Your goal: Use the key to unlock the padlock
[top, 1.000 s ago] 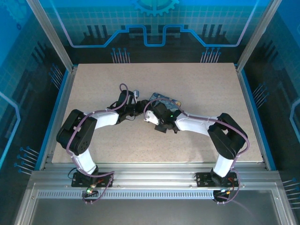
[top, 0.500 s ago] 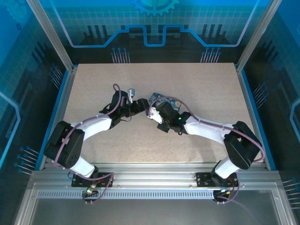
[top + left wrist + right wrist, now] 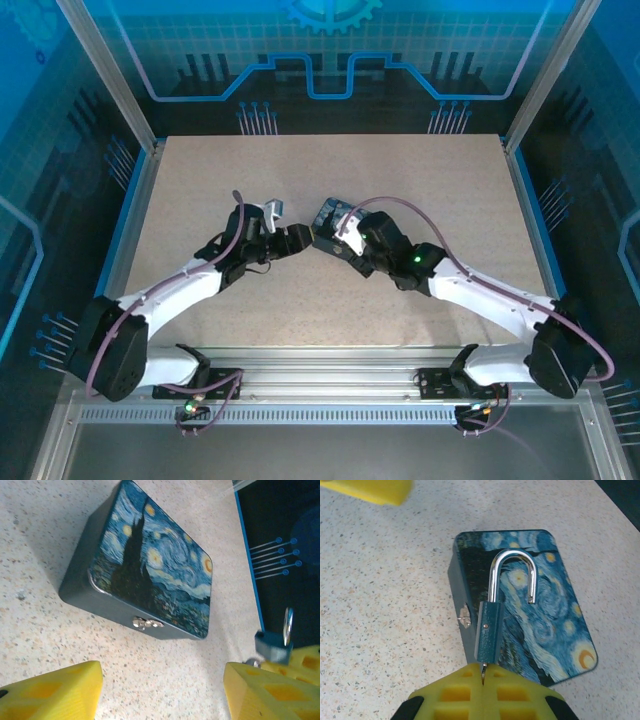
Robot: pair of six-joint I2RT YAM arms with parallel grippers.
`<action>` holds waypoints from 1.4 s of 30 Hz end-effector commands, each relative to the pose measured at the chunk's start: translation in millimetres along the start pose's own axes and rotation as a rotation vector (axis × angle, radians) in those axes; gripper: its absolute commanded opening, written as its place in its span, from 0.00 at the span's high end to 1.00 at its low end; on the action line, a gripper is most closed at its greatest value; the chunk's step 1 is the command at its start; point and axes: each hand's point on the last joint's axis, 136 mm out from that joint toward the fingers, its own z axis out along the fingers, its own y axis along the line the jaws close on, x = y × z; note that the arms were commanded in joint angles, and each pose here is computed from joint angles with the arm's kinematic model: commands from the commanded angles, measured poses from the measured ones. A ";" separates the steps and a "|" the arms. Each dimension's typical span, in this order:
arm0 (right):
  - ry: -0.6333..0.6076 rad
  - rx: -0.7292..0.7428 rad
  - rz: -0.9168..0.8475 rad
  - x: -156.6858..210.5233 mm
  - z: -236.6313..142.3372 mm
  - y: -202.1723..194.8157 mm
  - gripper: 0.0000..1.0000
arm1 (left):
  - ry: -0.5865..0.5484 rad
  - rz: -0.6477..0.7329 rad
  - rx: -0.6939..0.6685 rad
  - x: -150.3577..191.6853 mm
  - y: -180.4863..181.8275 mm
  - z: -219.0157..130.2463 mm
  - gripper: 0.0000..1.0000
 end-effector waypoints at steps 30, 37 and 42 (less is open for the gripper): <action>0.427 0.374 0.825 166.7 -1.6 -144.0 1.00 | 0.059 0.045 -0.097 31.4 20.1 -25.2 0.01; 0.513 0.319 0.892 187.7 26.2 -130.3 1.00 | 0.046 0.039 -0.110 29.9 22.2 -27.1 0.01; 0.556 0.306 0.906 194.4 34.8 -127.9 1.00 | 0.038 0.018 -0.137 30.3 29.1 -26.7 0.01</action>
